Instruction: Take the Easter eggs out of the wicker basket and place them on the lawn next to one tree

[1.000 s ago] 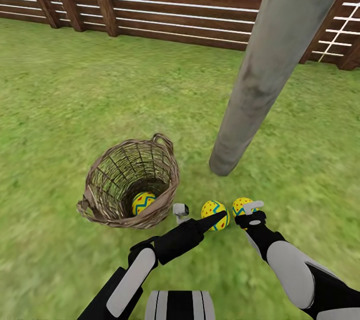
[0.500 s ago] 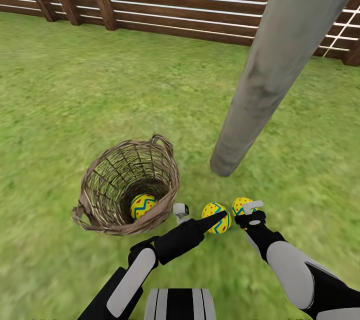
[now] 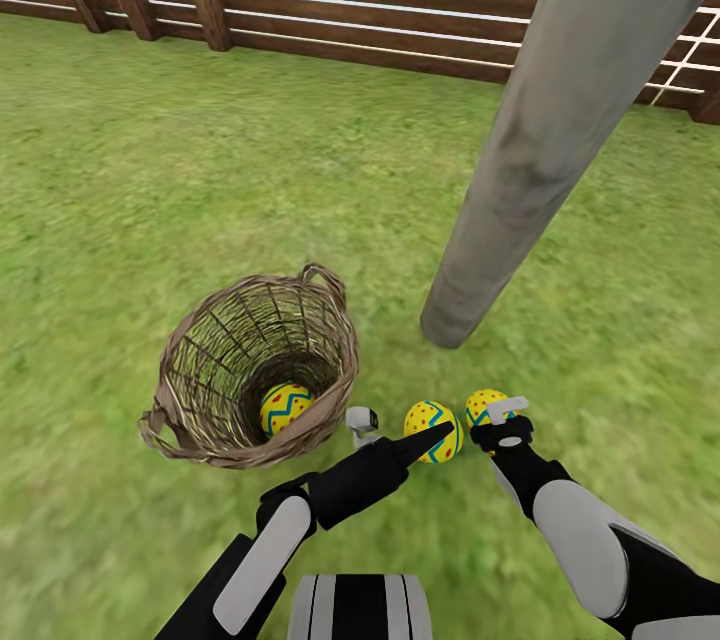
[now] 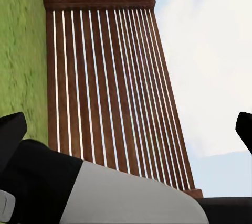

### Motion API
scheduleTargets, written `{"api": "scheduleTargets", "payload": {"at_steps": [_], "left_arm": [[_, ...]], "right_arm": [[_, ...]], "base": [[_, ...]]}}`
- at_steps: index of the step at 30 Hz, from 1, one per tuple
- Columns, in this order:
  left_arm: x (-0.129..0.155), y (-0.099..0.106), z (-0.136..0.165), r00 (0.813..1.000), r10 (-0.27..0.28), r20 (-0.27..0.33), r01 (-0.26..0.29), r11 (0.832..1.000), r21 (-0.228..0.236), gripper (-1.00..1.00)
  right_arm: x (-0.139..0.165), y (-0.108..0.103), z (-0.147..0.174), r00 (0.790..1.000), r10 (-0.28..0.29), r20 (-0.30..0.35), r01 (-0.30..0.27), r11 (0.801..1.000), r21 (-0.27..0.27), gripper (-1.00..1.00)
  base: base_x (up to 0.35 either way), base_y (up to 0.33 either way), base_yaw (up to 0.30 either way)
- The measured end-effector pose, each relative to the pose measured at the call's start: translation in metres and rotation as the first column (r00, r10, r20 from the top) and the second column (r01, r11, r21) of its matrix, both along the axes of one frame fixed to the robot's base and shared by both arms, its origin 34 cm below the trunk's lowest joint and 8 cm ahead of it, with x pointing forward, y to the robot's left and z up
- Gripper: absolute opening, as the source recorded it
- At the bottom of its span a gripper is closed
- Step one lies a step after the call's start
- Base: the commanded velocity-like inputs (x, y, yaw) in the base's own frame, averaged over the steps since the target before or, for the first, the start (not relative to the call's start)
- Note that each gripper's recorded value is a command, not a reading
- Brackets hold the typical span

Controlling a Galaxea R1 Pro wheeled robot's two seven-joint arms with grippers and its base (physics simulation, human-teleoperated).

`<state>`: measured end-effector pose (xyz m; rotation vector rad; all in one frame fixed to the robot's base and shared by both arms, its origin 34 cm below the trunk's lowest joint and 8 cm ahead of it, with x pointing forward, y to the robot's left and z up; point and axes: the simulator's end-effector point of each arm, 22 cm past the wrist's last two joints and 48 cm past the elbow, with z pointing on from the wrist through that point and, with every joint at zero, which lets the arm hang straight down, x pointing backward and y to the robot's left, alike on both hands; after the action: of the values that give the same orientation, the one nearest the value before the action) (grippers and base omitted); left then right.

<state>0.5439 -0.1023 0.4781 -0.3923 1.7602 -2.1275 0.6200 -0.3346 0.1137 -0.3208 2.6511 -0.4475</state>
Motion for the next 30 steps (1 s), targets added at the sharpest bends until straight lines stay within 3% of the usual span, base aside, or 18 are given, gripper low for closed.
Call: {"api": "scheduleTargets", "payload": {"at_steps": [4,5,16,30], "left_arm": [[0.000,0.000,0.000,1.000,0.000,0.000,0.000,1.000,0.001,1.00],[0.000,0.000,0.000,1.000,0.000,0.000,0.000,1.000,0.002,1.00],[0.000,0.000,-0.002,1.000,0.002,-0.008,-0.002,1.000,0.001,1.00],[0.000,0.000,0.027,0.999,-0.001,0.051,0.001,1.000,-0.004,1.00]], "right_arm": [[0.000,-0.001,0.000,1.000,-0.002,0.001,0.002,1.000,-0.006,-1.00],[0.000,-0.001,0.000,1.000,-0.002,0.002,0.002,1.000,-0.007,1.00],[-0.006,0.002,-0.004,1.000,0.006,-0.018,-0.006,1.000,0.000,1.00],[0.014,0.002,0.027,0.999,-0.006,0.038,0.005,1.000,0.014,1.00]], "base": [[0.000,0.000,0.000],[0.000,0.000,0.000],[0.000,0.000,0.000],[0.000,0.000,0.000]]}}
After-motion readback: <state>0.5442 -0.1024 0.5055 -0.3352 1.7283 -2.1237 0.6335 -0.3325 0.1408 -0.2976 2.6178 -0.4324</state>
